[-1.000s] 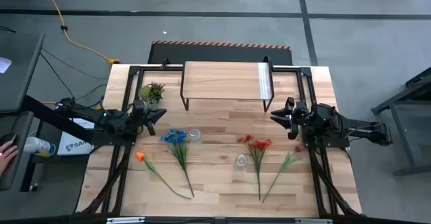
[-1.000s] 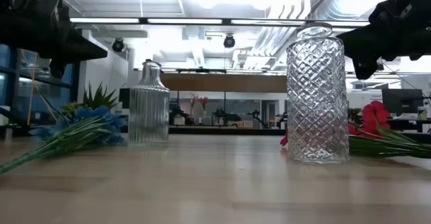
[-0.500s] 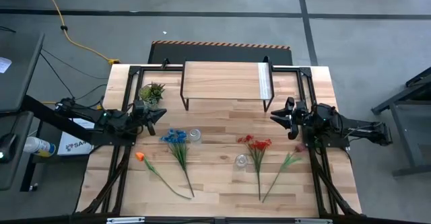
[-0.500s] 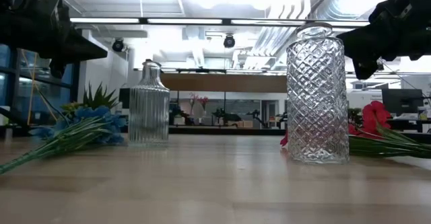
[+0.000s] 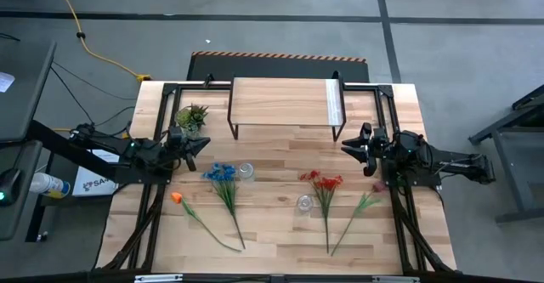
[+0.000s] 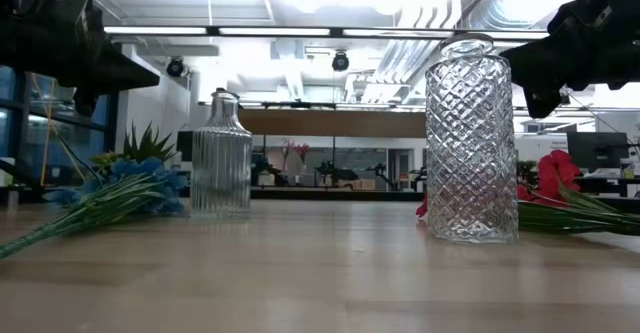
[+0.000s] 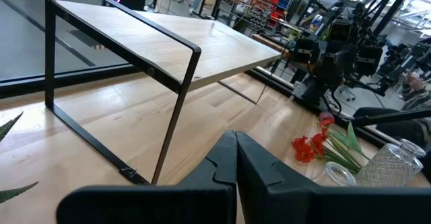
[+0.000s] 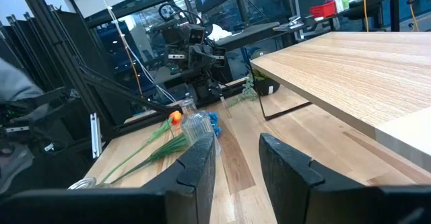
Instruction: Pick and place flowers into a vace then onto a shelf
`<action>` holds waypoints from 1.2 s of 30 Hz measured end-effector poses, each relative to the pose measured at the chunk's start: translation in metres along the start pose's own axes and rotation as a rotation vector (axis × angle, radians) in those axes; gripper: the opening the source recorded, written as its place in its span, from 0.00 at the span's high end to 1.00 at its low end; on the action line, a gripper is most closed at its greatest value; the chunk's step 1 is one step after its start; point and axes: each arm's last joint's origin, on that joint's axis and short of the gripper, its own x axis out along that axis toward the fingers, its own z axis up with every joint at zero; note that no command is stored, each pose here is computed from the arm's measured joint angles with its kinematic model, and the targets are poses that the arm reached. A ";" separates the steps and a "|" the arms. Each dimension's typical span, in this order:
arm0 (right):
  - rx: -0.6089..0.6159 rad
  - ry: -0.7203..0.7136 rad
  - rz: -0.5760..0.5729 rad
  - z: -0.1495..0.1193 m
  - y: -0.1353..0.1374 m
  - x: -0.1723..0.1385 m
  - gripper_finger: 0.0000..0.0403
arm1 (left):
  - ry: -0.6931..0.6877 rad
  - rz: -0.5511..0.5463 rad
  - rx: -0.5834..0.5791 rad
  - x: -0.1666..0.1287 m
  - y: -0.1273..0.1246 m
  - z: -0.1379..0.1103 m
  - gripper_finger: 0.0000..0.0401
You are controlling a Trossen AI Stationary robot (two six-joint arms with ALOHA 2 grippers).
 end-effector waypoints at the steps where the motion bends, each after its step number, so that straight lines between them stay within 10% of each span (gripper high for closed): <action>1: 0.000 0.000 0.000 0.000 0.000 0.000 0.73 | 0.000 0.000 0.000 0.000 0.000 0.000 0.91; 28: 0.060 -0.026 -0.033 0.002 -0.001 0.000 0.73 | -0.117 -0.143 -0.236 -0.002 -0.010 0.018 0.91; 36: 0.120 -0.324 -0.042 0.027 0.005 -0.004 0.73 | -0.270 -0.214 -0.394 -0.007 -0.014 0.037 0.91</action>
